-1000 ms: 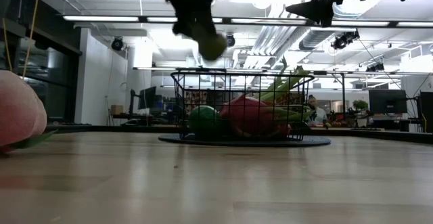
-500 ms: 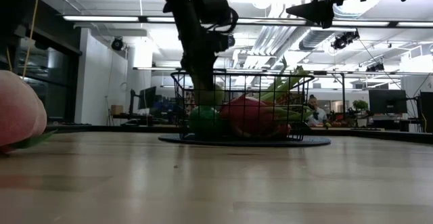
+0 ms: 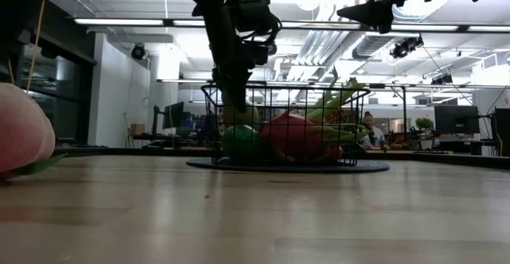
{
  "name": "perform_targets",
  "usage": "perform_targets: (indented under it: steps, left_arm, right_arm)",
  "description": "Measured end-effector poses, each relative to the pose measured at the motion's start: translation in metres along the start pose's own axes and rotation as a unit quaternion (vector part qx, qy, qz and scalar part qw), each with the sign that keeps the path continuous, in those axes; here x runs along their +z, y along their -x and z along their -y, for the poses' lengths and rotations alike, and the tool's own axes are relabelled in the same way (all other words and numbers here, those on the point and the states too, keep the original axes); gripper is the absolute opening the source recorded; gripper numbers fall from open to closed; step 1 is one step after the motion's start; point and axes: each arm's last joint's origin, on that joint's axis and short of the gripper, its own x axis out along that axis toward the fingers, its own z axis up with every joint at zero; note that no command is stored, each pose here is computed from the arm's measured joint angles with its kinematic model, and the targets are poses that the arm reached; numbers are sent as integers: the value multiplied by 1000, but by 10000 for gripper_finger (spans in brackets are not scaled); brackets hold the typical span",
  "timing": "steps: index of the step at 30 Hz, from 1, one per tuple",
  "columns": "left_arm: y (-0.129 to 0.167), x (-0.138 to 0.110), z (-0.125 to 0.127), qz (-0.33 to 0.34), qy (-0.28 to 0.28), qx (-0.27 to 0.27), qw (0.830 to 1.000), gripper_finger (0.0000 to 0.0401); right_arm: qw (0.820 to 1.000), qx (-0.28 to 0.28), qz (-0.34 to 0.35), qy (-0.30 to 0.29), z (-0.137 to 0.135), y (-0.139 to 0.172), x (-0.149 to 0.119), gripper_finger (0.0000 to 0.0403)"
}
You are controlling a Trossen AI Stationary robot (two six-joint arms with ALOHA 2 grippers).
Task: Build produce basket
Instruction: Put the pear into the wire basket, then put the mangosteen into the wire basket
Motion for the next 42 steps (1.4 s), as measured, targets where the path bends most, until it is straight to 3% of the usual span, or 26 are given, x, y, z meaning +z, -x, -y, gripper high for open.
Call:
perform_targets:
  steps: [8, 14, 20, 26, 29, 33, 36, 42]
  left_arm:
    - [0, -4, -1, -22, 2, 20, 1000, 391]
    - [15, 2, -4, -22, 2, 24, 999, 393]
    - [53, 10, -10, -2, 28, 24, 999, 394]
    - [119, 5, -1, 114, 53, -22, 992, 393]
    - [151, -4, 10, 210, 69, -32, 975, 392]
    - [177, -28, 30, 343, 95, -48, 933, 392]
    - [178, -54, 47, 412, 114, -62, 902, 392]
    - [159, -112, 66, 474, 180, -108, 855, 392]
  right_arm:
    - [1000, 0, 0, 0, 0, 0, 0, 385]
    - [1000, 0, 0, 0, 0, 0, 0, 385]
    - [1000, 0, 0, 0, 0, 0, 0, 385]
    - [1000, 0, 0, 0, 0, 0, 0, 385]
    - [1000, 0, 0, 0, 0, 0, 0, 385]
    - [1000, 1, 1, 0, 0, 0, 0, 385]
    - [1000, 1, 2, -1, 0, 0, 0, 385]
    - [1000, 1, 2, -2, 0, 0, 0, 385]
